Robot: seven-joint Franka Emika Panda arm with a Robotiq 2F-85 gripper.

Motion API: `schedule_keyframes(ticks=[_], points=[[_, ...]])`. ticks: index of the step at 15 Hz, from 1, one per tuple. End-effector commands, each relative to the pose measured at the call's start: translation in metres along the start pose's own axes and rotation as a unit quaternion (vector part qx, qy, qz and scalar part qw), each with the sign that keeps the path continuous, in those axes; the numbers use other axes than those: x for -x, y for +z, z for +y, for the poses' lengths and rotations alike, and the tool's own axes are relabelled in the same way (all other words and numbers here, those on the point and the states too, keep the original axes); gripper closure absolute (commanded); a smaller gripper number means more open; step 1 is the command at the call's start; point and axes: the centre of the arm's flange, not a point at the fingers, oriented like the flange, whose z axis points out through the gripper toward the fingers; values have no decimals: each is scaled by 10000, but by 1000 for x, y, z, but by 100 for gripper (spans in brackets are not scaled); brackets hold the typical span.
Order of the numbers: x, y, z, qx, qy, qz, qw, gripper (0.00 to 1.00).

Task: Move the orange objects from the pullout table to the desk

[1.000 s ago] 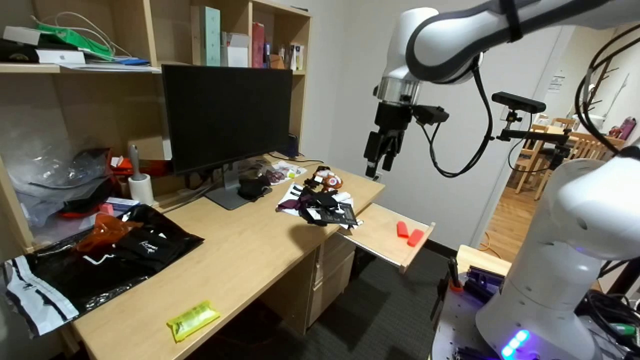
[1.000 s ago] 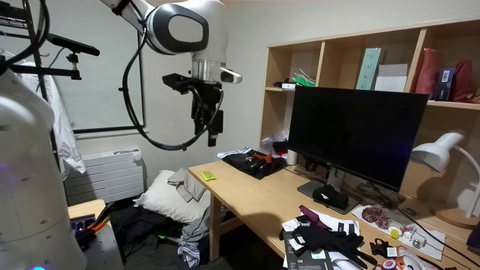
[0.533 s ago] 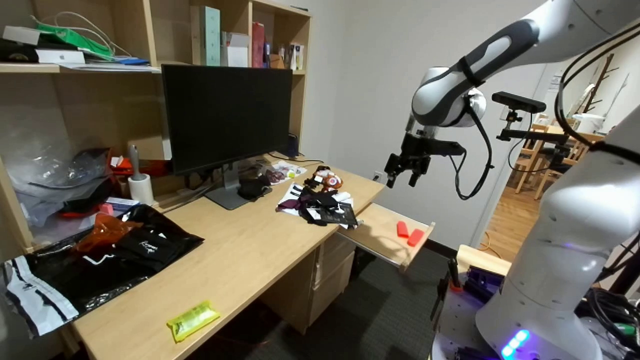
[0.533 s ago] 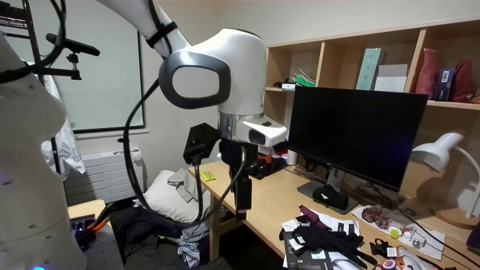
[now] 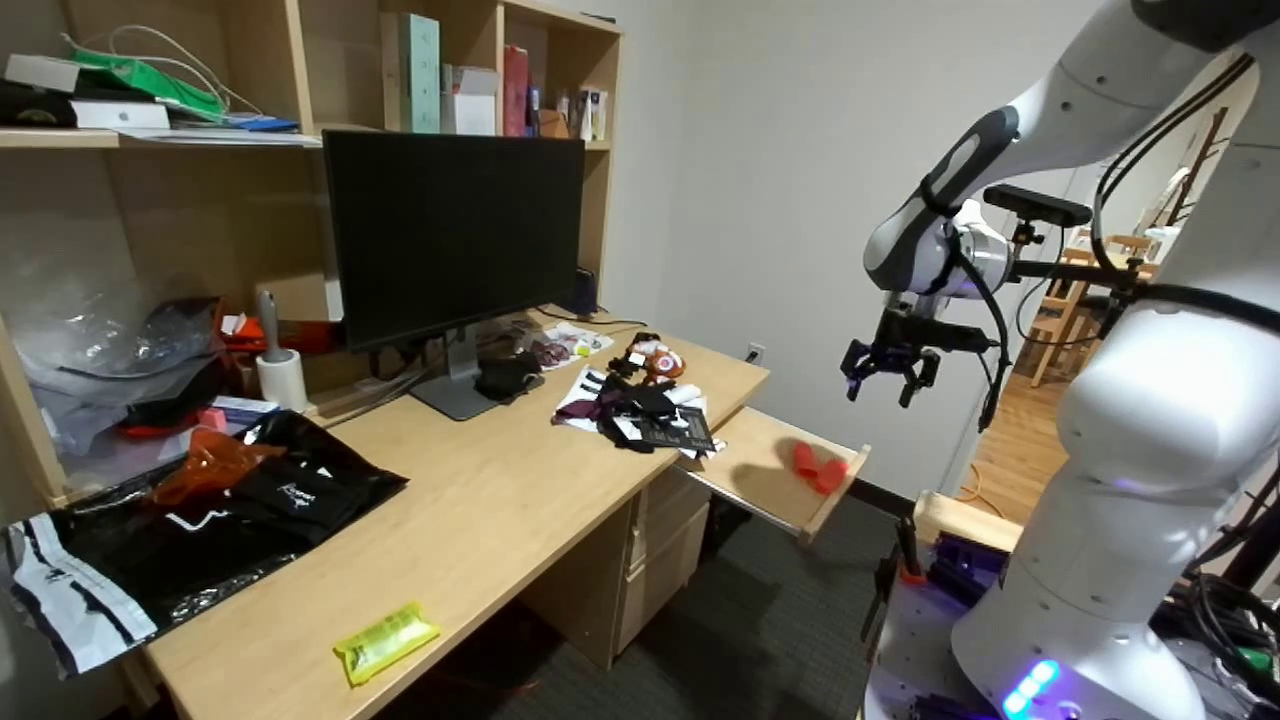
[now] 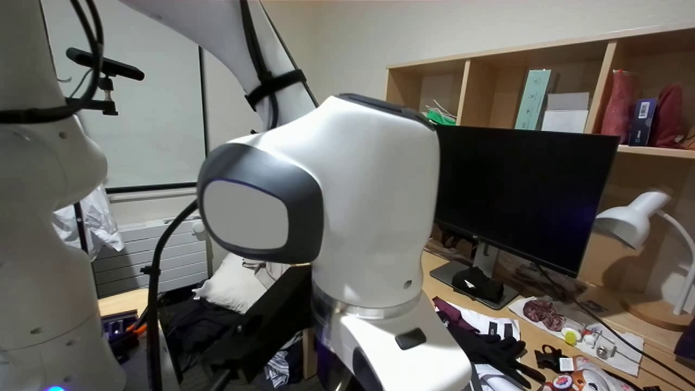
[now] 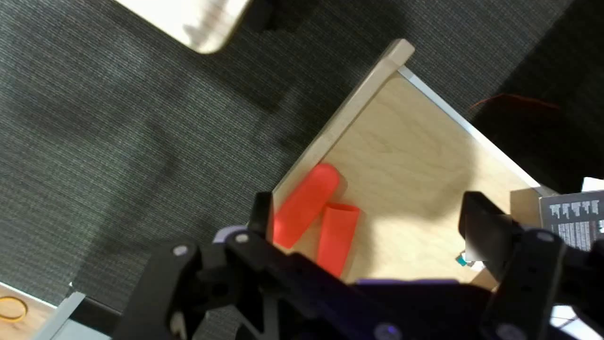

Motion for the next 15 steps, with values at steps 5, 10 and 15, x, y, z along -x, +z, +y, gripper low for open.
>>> schedule_keyframes(ticks=[5, 10, 15], points=[[-3, 15, -22, 137, 1008, 192, 9946, 0], [-49, 85, -13, 483, 2233, -167, 9734, 0], [-90, 137, 8, 747, 3469, -238, 9346, 0]])
